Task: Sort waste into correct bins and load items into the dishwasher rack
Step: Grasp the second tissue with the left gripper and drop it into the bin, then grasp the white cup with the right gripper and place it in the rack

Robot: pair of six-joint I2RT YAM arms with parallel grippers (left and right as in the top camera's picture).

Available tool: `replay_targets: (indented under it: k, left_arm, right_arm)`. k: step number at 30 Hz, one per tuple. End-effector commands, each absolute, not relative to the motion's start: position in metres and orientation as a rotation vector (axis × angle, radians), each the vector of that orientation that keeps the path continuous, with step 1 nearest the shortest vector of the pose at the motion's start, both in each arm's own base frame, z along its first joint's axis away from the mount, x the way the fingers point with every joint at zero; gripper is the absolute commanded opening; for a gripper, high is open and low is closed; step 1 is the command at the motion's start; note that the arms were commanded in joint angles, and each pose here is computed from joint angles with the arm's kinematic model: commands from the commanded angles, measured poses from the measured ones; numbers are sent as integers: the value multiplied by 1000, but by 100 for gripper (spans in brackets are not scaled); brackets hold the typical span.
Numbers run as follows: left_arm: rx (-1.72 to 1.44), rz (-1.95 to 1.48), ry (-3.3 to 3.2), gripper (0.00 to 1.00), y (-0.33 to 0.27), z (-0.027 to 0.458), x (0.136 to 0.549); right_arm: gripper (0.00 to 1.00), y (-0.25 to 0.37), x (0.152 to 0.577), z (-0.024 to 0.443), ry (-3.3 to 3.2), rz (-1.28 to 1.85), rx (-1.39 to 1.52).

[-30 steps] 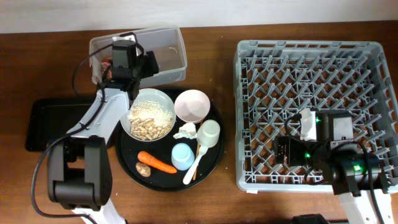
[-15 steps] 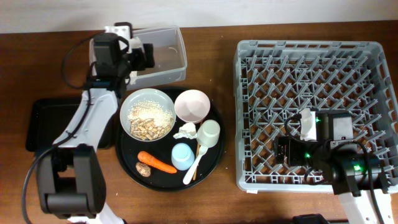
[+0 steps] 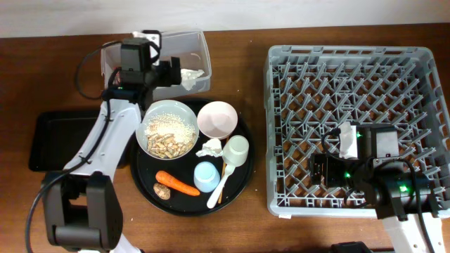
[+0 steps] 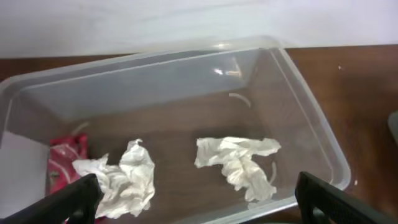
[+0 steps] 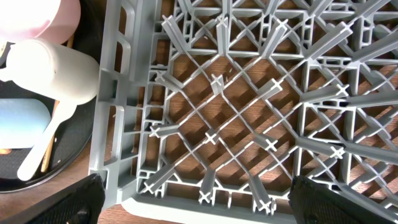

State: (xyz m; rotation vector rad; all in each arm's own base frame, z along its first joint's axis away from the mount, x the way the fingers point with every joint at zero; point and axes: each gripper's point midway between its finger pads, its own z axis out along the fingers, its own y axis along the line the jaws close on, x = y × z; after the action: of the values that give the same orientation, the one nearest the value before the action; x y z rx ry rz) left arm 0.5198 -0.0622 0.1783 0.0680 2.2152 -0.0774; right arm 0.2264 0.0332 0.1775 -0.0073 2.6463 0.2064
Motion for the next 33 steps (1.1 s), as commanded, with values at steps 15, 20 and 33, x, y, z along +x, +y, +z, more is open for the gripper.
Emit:
replay_targets:
  k: [15,20,33]
  left_arm:
    - [-75,-312,3063,99,-69,148,288]
    - [-80,-257,3075,99,-63,147,286]
    - [-827,38,3033,100,37,144,268]
  right_arm:
    - [98,34,223,179,2658,221,3]
    - [98,46,219,180,2662,312,-20]
    - [99,168,253,185,2784,325,-627]
